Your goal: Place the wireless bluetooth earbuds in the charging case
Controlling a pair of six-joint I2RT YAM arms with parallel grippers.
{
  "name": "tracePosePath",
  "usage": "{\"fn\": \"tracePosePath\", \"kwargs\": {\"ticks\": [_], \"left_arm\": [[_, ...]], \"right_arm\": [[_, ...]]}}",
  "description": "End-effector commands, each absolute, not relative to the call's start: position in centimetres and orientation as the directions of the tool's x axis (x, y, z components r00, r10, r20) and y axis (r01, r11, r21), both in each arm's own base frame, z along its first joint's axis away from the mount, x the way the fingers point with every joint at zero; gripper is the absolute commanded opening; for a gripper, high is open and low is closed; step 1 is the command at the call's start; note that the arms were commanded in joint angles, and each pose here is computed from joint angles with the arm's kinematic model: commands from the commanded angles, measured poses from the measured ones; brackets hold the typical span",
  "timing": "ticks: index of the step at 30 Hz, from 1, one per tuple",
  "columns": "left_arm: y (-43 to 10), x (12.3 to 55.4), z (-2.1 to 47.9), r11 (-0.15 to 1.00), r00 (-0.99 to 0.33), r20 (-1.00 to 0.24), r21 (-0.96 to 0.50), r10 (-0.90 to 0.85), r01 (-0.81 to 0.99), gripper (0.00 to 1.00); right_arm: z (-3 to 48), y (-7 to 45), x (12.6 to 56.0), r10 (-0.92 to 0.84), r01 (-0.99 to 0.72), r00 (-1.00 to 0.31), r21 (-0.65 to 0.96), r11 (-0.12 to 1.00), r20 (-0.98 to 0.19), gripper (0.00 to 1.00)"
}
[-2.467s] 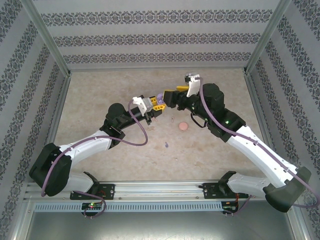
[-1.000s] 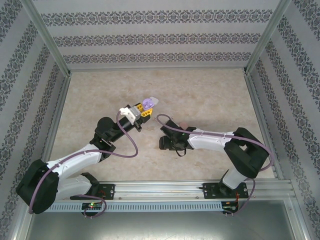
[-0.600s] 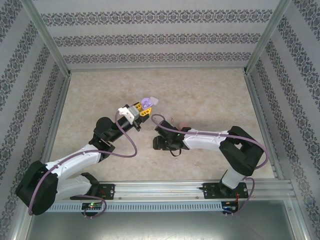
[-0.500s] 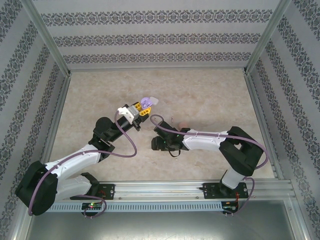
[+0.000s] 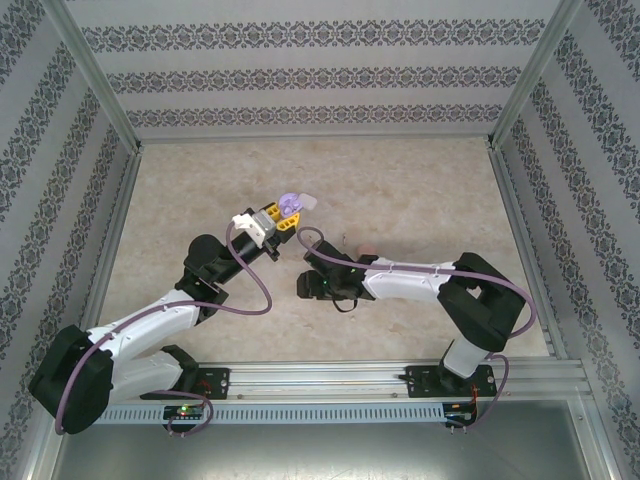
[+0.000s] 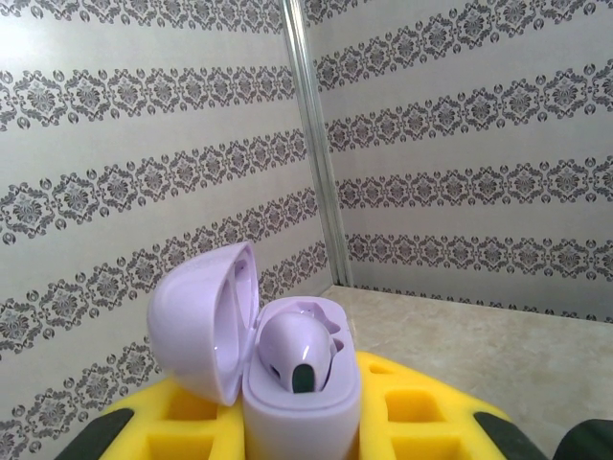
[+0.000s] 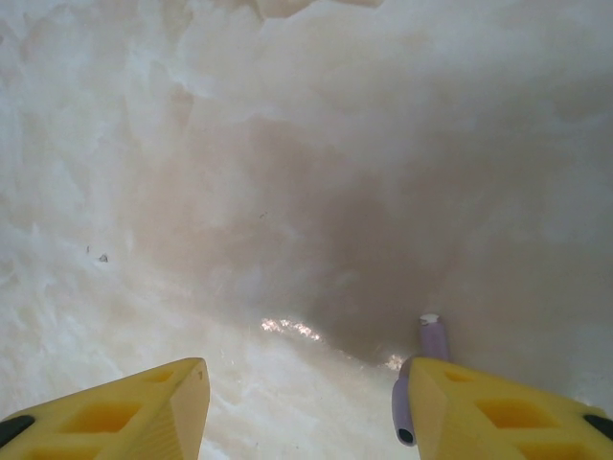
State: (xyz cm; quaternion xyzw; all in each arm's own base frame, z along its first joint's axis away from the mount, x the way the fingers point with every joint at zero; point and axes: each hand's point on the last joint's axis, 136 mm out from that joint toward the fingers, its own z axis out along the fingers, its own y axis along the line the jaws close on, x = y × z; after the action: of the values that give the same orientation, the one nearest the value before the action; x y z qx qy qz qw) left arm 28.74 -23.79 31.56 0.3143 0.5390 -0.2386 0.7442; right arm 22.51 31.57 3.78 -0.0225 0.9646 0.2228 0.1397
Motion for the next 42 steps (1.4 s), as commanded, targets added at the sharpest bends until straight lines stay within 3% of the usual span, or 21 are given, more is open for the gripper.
{"fn": "tracePosePath", "kwargs": {"ticks": [1, 13, 27, 42], "left_arm": [[-23.1, 28.5, 32.7, 0.706, 0.357, -0.934, 0.238, -0.023, 0.668, 0.0], [-22.8, 28.4, 32.9, 0.711, 0.363, -0.932, 0.242, -0.019, 0.66, 0.0], [-22.7, 28.6, 32.9, 0.715, 0.363, -0.932, 0.244, -0.016, 0.655, 0.0], [-22.6, 28.8, 32.9, 0.718, 0.358, -0.934, 0.24, -0.013, 0.653, 0.0]], "right_arm": [[4.4, 30.9, 22.2, 0.032, -0.097, -0.955, 0.411, 0.907, -0.296, 0.58], [2.8, 29.7, 21.1, 0.032, -0.08, -0.961, 0.386, 0.919, -0.275, 0.58], [2.9, 33.2, 20.8, -0.018, -0.132, -0.964, 0.415, 0.9, -0.267, 0.57], [5.2, 36.1, 22.5, -0.09, -0.24, -0.938, 0.438, 0.866, -0.335, 0.56]]}}
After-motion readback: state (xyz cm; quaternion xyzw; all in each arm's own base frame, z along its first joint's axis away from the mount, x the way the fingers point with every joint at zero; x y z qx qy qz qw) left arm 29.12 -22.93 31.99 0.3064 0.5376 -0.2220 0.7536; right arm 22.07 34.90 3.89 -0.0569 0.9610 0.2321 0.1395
